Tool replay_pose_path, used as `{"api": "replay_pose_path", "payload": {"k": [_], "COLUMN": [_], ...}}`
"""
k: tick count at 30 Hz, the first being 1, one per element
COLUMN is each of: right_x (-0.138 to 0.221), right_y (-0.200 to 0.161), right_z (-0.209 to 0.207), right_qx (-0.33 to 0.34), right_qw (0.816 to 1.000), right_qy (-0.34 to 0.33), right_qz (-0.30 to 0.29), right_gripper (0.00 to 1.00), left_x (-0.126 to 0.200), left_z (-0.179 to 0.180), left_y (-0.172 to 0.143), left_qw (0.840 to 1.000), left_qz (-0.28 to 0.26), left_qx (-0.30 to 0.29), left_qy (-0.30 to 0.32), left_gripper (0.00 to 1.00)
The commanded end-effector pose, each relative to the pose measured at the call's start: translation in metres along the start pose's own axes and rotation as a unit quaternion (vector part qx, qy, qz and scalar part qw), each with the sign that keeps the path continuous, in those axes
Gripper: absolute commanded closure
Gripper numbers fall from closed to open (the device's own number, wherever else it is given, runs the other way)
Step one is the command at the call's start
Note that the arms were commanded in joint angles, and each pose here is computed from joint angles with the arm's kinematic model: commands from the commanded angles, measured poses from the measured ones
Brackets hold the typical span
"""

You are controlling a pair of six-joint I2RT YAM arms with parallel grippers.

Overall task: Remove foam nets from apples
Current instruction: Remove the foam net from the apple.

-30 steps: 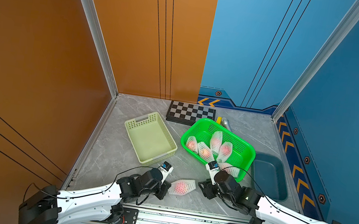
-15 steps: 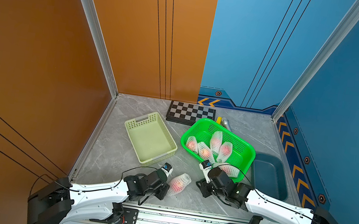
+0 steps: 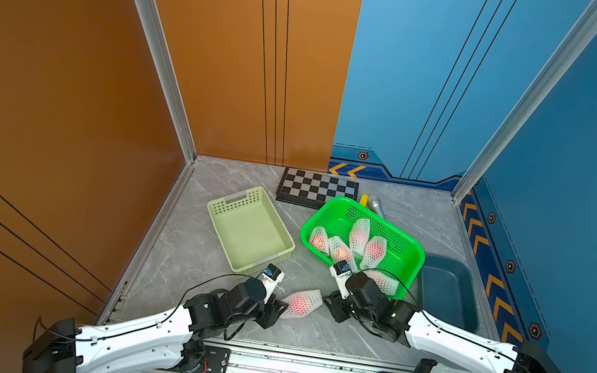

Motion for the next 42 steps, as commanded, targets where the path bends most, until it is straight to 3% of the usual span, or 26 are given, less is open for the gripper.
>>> {"api": "replay_pose_path", "payload": {"k": [1,7,14,19,28,37,42], "right_x": [-0.003,-0.007,-0.01,-0.011,-0.016,-0.026,-0.028], "right_y": [-0.002,-0.006,-0.005,-0.003,0.004,0.005,0.007], "right_z": [-0.002,-0.009,-0.013,-0.018,-0.014,-0.017,-0.017], "right_qx": [0.007,0.003,-0.002,-0.012,0.001,-0.004,-0.006], "right_qw": [1.0,1.0,1.0,1.0,0.999,0.999,0.999], "right_qy": [0.001,-0.009,-0.013,-0.013,-0.005,-0.006,-0.003], "right_qz": [0.004,0.012,0.018,0.023,0.036,0.047,0.05], "right_gripper": [0.61,0.61,0.59,0.57,0.54,0.53,0.53], "left_x": [0.002,-0.002,-0.019,-0.028,-0.043,-0.061,-0.069], "left_z": [-0.003,-0.015,-0.018,-0.017,-0.024,-0.031,-0.032], "left_y": [-0.003,0.004,0.004,0.006,0.014,0.011,0.008], "left_qw": [1.0,0.995,0.995,0.996,0.99,0.983,0.98], "left_qz": [0.008,-0.011,0.025,0.031,0.052,0.08,0.088], "left_qx": [0.008,0.015,-0.02,-0.063,-0.119,-0.16,-0.176], "left_qy": [-0.029,-0.095,-0.091,-0.053,-0.048,-0.037,-0.021], "left_gripper": [0.41,0.33,0.27,0.19,0.19,0.27,0.53]}}
Point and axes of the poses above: each gripper's point midway between its finger pads, its own x axis back along the fingers, its own z axis along the line the jaws close on, y = z × x, the point moved 6 cm from there along x, back along the fingers, and after that the axes turned 3 degrees about -x, right-handed, at the moved point
